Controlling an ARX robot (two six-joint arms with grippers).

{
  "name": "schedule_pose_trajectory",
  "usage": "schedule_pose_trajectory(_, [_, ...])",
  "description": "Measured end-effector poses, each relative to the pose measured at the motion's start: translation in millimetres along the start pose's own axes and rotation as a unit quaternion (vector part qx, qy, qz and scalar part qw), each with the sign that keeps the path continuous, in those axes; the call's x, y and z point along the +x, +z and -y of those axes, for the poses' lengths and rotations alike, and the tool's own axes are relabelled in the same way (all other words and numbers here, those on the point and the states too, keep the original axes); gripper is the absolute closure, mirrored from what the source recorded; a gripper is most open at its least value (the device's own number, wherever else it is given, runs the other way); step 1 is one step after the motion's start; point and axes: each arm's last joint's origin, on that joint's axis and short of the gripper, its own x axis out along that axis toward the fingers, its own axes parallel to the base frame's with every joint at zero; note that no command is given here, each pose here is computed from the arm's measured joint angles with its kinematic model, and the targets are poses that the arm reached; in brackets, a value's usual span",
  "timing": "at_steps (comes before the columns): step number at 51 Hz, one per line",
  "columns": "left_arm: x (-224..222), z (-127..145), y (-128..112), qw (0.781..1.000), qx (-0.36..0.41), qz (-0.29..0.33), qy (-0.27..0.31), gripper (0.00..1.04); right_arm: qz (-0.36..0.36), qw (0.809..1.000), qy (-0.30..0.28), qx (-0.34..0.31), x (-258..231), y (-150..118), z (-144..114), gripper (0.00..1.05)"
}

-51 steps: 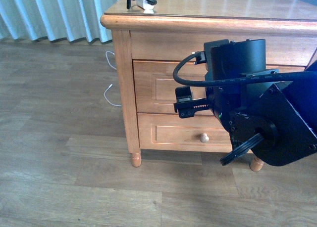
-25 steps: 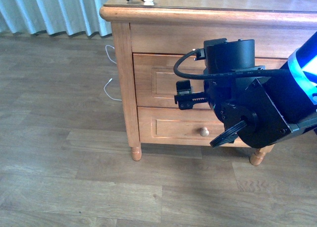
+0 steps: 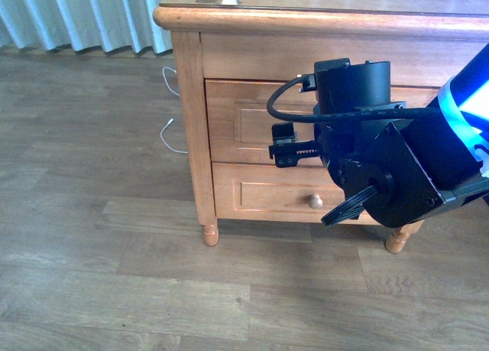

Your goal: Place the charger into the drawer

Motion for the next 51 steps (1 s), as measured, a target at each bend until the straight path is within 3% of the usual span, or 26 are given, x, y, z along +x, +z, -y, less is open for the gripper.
schedule_pose_trajectory(27, [0, 0, 0, 1.0, 0.0, 0.0, 0.0, 0.06, -0.004, 1.0, -0.004, -0.004, 2, -4, 1, 0.79])
schedule_pose_trajectory(51, [0, 0, 0, 1.0, 0.0, 0.0, 0.0, 0.06, -0.019, 1.0, 0.007, 0.006, -9, -8, 6, 0.81])
